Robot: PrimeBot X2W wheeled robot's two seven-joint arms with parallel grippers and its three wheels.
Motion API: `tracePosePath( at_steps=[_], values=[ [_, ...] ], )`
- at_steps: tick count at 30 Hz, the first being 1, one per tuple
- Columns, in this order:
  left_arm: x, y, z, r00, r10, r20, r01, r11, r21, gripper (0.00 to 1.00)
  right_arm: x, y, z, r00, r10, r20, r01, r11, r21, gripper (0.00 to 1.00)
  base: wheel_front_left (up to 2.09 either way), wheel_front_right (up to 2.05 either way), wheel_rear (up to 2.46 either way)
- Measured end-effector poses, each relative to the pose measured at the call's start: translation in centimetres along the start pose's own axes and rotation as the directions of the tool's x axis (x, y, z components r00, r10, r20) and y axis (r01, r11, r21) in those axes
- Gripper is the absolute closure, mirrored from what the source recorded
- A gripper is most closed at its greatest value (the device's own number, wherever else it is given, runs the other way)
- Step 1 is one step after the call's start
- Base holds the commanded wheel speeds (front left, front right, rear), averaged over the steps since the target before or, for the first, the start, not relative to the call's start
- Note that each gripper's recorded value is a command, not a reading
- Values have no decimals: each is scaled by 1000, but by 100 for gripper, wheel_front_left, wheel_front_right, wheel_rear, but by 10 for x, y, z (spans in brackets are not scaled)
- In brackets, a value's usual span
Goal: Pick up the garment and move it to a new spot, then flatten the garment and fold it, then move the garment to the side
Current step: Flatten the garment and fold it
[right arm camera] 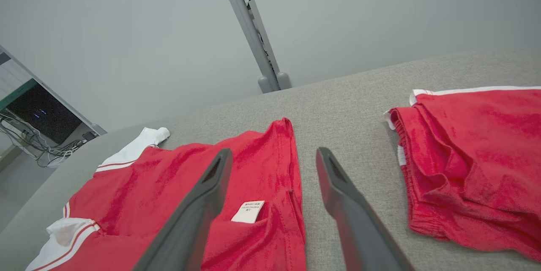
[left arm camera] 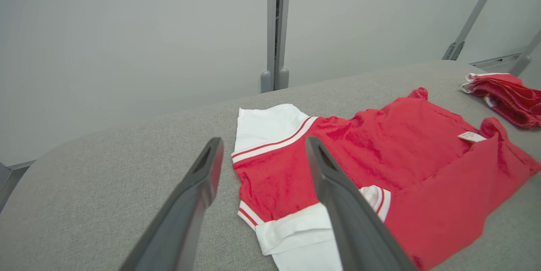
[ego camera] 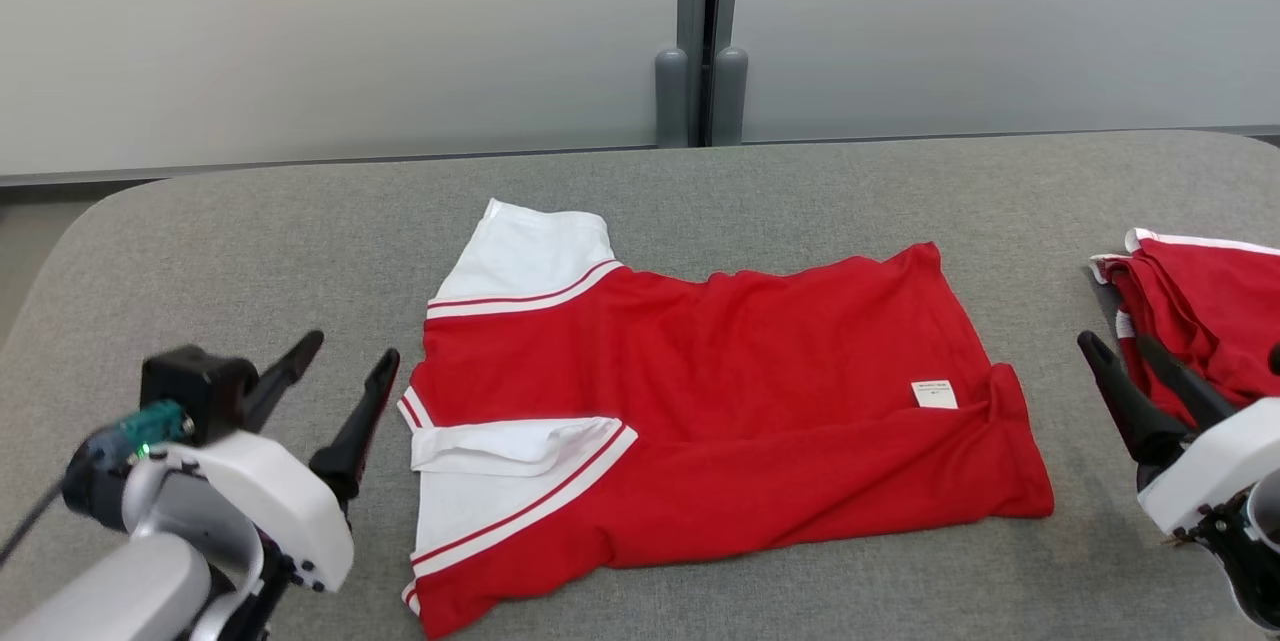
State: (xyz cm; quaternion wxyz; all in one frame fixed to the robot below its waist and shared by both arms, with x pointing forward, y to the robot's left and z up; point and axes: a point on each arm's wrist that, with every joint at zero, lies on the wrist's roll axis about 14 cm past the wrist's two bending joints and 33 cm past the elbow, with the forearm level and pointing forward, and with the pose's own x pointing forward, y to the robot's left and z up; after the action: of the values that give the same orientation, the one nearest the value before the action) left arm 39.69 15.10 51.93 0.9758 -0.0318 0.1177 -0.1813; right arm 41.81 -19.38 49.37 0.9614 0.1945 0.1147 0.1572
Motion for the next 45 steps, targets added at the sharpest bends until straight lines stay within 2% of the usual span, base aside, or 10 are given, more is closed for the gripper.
tracePosePath(
  at_steps=[9,16,23,29,37,38,39,40,41,45],
  values=[
    [-28,-23,-73,986,62,-155,-79,991,-112,0,-19,-13,-62,989,-63,-133,68,997,28,0,0,0,0],
    [-50,-29,-131,913,60,-403,-139,976,-169,0,-20,-18,-97,959,-91,-267,99,995,19,0,0,0,0],
    [-53,-39,-146,871,7,-491,-118,974,-195,0,-14,-29,-108,933,-133,-336,139,990,-4,0,0,0,0],
    [-56,-58,-165,811,-82,-579,-70,969,-236,0,-10,-24,-120,905,-125,-408,141,990,9,0,0,0,0],
    [-42,-53,-165,816,-73,-573,-80,968,-237,0,-3,-18,-124,895,-111,-432,135,991,25,1,0,0,0],
    [-41,-51,-165,819,-68,-570,-84,968,-236,21,-3,-17,-124,894,-110,-435,135,991,25,23,0,0,0],
    [-40,-50,-165,818,-71,-571,-84,967,-241,61,-2,-17,-125,891,-110,-440,135,990,26,51,0,0,0],
    [-40,-51,-165,818,-75,-570,-81,967,-242,100,-3,-17,-126,890,-110,-443,135,990,26,69,0,0,0],
    [-40,-51,-166,817,-77,-572,-79,967,-243,100,-3,-16,-126,889,-108,-446,135,990,28,100,0,0,0],
    [-42,-53,-166,815,-95,-571,-63,966,-251,100,-4,-10,-128,889,-93,-449,127,991,46,100,0,0,0]
  ],
)
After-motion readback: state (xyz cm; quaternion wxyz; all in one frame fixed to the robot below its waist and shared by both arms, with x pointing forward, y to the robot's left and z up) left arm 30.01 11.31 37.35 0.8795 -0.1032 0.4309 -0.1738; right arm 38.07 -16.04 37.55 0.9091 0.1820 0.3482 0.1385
